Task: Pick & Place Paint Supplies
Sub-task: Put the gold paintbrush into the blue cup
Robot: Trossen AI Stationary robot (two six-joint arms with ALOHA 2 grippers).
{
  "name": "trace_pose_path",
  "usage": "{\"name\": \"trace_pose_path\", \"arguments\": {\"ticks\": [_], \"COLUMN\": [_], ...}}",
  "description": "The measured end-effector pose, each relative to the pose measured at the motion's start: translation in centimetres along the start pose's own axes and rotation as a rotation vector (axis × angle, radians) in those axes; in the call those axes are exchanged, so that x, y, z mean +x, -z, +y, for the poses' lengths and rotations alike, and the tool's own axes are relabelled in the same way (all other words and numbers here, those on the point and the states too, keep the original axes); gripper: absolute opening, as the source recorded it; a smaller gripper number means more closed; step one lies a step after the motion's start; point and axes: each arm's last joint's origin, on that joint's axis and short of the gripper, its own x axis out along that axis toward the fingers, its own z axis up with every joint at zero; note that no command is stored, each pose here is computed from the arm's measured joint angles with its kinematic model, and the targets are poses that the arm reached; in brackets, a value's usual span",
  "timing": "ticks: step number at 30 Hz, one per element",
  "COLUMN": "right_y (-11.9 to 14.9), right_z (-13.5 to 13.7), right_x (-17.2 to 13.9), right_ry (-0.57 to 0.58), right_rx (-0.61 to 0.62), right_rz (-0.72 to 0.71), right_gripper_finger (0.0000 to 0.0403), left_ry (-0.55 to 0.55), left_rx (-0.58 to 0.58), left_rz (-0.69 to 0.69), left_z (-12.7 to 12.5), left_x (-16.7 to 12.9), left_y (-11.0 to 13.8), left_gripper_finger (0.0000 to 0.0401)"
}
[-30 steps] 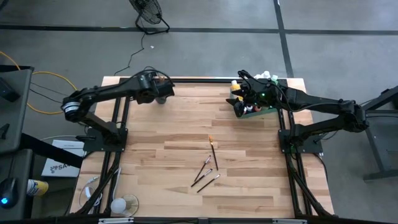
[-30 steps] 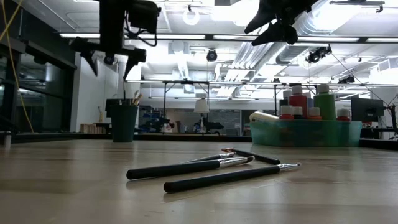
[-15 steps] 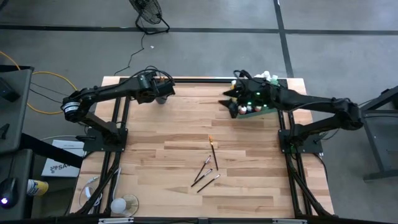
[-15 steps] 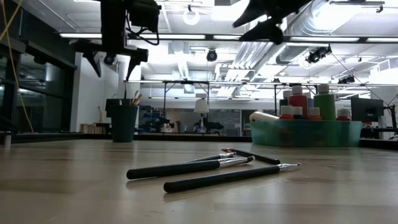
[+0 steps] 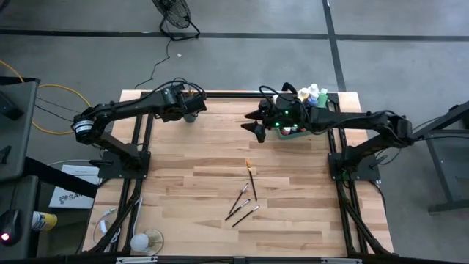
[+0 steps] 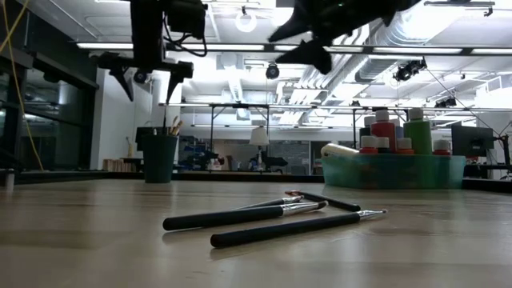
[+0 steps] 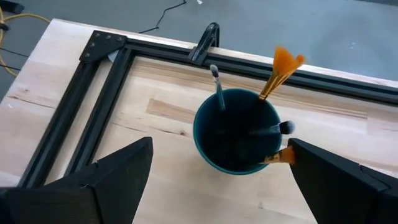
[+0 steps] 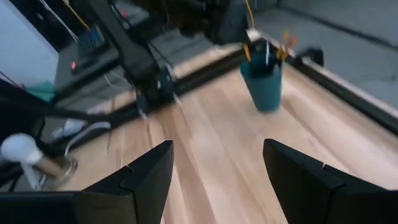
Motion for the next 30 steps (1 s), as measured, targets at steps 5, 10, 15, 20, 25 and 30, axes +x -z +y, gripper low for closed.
{"name": "trace_pose_path", "arguments": {"ticks": [5, 10, 15, 20, 25, 30], "right_y": [0.4, 2.0, 3.7, 5.1, 4.9, 3.1], "right_z": [-0.5, -1.3, -2.6, -4.2, -5.0, -4.8], "right_x": [3.3, 7.1, 10.3, 12.0, 13.4, 15.3], "right_ry": [-0.04, -0.075, -0.093, -0.082, -0.075, -0.051], "right_rx": [-0.017, -0.042, -0.05, -0.024, 0.01, -0.044], "right_rz": [-0.097, -0.164, -0.263, -0.295, -0.272, -0.245], "right_gripper_finger": [0.0243, 0.0243, 0.0243, 0.0242, 0.021, 0.0145], "left_ry": [0.043, 0.062, 0.06, 0.066, 0.096, 0.097], "left_rx": [-0.031, -0.042, -0.042, -0.044, -0.046, -0.046], "left_rz": [0.016, 0.024, 0.017, -0.002, -0.013, -0.019], "left_z": [-0.3, -0.5, -0.5, -0.6, -1.0, -1.0], "left_x": [-0.1, -0.1, -0.1, -0.1, -0.2, -0.2], "left_y": [-0.1, -0.1, -0.1, -0.2, -0.3, -0.3], "left_gripper_finger": [0.0363, 0.0363, 0.0363, 0.0363, 0.0363, 0.0363]}}
